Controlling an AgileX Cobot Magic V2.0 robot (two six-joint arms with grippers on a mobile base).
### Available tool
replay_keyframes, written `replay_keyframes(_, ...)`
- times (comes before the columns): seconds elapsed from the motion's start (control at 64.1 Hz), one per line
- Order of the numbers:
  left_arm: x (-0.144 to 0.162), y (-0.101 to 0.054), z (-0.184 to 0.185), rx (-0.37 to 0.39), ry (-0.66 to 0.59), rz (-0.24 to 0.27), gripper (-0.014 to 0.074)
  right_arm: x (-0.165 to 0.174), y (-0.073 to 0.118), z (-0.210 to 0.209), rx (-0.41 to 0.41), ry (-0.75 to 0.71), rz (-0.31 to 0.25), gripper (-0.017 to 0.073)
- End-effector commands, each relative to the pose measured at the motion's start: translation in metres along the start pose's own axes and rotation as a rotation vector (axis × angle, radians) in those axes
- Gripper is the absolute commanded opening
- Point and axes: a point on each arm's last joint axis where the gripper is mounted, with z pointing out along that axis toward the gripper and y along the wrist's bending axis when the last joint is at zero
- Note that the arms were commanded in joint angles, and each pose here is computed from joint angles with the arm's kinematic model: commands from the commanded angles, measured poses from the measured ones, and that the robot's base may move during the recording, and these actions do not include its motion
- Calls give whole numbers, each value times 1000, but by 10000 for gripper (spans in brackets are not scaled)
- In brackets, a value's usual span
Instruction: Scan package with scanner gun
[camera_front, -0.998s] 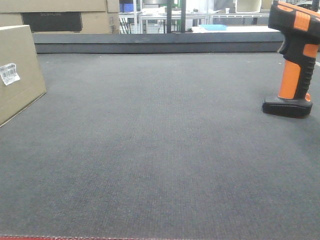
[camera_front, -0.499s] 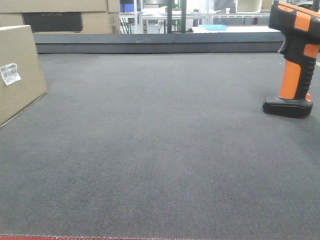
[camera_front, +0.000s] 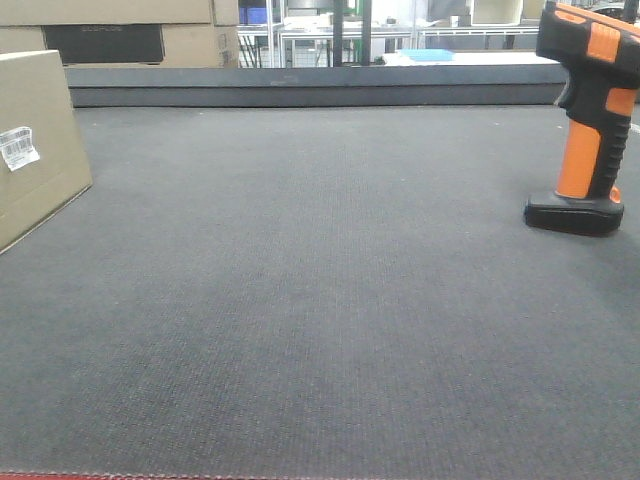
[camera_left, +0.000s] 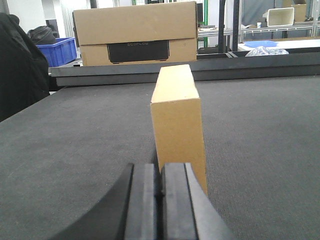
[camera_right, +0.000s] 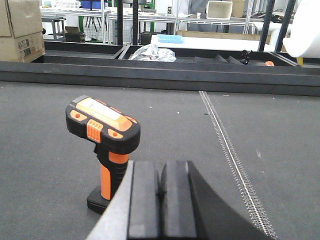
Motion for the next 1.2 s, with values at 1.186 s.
replay_keyframes(1.186,-6,1,-1,-7,-61,-9,-111,73,-4,-8,31,-105,-30,-154)
